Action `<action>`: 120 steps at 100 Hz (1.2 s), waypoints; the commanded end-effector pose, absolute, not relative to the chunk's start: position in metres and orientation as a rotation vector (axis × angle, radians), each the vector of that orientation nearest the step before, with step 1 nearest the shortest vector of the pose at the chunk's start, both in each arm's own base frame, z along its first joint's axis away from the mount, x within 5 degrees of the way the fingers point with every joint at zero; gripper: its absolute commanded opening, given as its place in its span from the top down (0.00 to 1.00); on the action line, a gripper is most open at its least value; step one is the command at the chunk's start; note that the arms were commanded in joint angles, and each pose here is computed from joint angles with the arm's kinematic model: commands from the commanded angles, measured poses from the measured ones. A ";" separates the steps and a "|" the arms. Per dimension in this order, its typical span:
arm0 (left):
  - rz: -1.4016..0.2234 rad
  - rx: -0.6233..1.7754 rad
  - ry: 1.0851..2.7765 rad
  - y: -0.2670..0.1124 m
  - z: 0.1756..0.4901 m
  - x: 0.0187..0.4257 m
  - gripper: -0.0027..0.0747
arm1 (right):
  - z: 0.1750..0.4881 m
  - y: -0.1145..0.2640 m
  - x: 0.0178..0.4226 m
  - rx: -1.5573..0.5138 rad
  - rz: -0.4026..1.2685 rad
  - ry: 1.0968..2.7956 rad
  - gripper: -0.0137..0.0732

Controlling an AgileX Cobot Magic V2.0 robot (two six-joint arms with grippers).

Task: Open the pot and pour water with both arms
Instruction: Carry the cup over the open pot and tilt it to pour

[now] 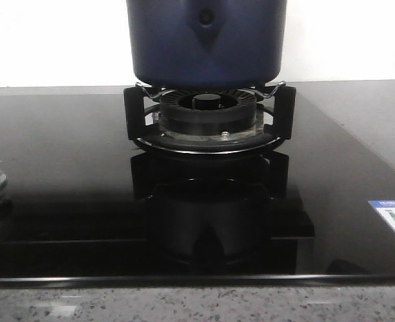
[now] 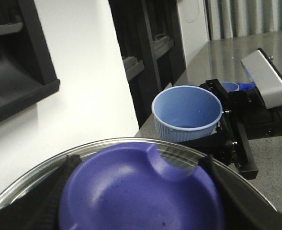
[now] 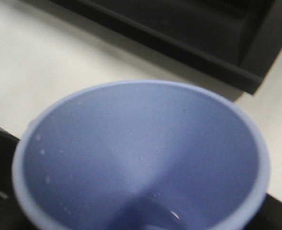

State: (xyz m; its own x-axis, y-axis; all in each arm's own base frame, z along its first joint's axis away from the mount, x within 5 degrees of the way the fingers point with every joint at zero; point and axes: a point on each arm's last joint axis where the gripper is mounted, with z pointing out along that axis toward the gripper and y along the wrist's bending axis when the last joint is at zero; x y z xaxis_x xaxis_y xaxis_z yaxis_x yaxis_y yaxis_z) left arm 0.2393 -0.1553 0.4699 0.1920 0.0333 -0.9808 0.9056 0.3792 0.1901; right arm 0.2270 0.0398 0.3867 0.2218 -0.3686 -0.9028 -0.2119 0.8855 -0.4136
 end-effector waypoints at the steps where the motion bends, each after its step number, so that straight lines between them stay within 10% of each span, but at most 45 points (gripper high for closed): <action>1: -0.837 0.902 1.149 -0.141 0.502 0.219 0.53 | 0.416 0.050 0.226 -0.535 -0.096 1.247 0.55; 66: -0.807 0.924 1.131 -0.124 0.515 0.196 0.53 | 0.452 0.090 0.270 -0.888 -0.334 1.103 0.55; 120: -0.802 0.927 1.133 -0.124 0.514 0.196 0.53 | 0.423 0.123 0.286 -1.203 -0.476 1.020 0.55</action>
State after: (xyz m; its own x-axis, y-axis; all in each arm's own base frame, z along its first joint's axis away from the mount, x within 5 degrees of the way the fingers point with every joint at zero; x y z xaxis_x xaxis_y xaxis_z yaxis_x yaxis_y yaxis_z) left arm 0.2110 -0.1289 0.4902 0.2050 0.0391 -0.9780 0.8981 0.3896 0.2039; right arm 0.2923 0.1221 0.4044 0.4523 -0.7743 -0.4425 -0.2587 0.3609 -0.8960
